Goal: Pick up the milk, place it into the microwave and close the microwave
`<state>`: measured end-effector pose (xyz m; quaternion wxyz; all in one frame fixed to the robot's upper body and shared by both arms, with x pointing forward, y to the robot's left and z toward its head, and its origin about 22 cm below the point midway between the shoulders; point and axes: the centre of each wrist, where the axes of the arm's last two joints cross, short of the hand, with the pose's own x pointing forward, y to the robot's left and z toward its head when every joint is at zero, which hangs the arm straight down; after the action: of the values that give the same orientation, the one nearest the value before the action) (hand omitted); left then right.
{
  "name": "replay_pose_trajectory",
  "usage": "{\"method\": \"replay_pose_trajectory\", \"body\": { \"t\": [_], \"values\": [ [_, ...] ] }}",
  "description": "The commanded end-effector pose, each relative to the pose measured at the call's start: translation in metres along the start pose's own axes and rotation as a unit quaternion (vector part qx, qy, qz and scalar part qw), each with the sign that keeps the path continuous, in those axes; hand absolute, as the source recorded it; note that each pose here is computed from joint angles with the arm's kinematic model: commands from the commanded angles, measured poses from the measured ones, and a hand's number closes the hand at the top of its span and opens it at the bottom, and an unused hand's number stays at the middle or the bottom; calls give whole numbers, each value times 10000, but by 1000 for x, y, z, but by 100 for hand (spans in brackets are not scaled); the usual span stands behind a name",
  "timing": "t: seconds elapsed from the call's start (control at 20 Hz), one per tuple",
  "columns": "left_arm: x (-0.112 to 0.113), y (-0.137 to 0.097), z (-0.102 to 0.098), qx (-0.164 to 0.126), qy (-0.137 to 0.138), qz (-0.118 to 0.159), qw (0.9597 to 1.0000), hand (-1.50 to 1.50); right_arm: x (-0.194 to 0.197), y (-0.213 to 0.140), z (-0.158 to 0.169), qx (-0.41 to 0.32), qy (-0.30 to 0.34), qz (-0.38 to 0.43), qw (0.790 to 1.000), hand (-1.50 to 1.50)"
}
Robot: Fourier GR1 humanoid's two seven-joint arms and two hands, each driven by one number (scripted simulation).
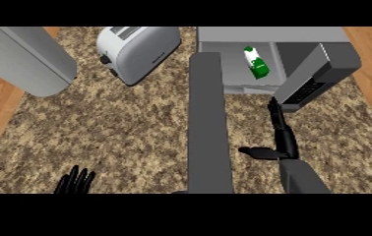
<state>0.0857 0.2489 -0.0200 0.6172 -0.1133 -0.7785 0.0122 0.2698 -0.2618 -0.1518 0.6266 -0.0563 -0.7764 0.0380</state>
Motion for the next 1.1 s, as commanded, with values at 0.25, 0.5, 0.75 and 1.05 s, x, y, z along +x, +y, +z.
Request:
{"method": "replay_pose_trajectory", "body": {
  "t": [0.25, 0.5, 0.75, 1.05],
  "values": [
    [-21, -3, -27, -1035, 437, -82, 9936, -150, 4, -68, 29, -188, -407, -30, 9990, 150],
    [-31, -41, -45, -1612, 482, -518, 9844, 150, 1, -88, 61, -474, -135, -78, 9988, -150],
    [-51, -59, -67, -1867, 613, -410, 9796, 150, 12, -145, 93, -831, -218, -173, 9961, -150],
    [-74, -74, -92, -1389, 382, -846, 9859, 150, 18, -176, 102, -1073, -198, -189, 9939, -150]
  ]
}}
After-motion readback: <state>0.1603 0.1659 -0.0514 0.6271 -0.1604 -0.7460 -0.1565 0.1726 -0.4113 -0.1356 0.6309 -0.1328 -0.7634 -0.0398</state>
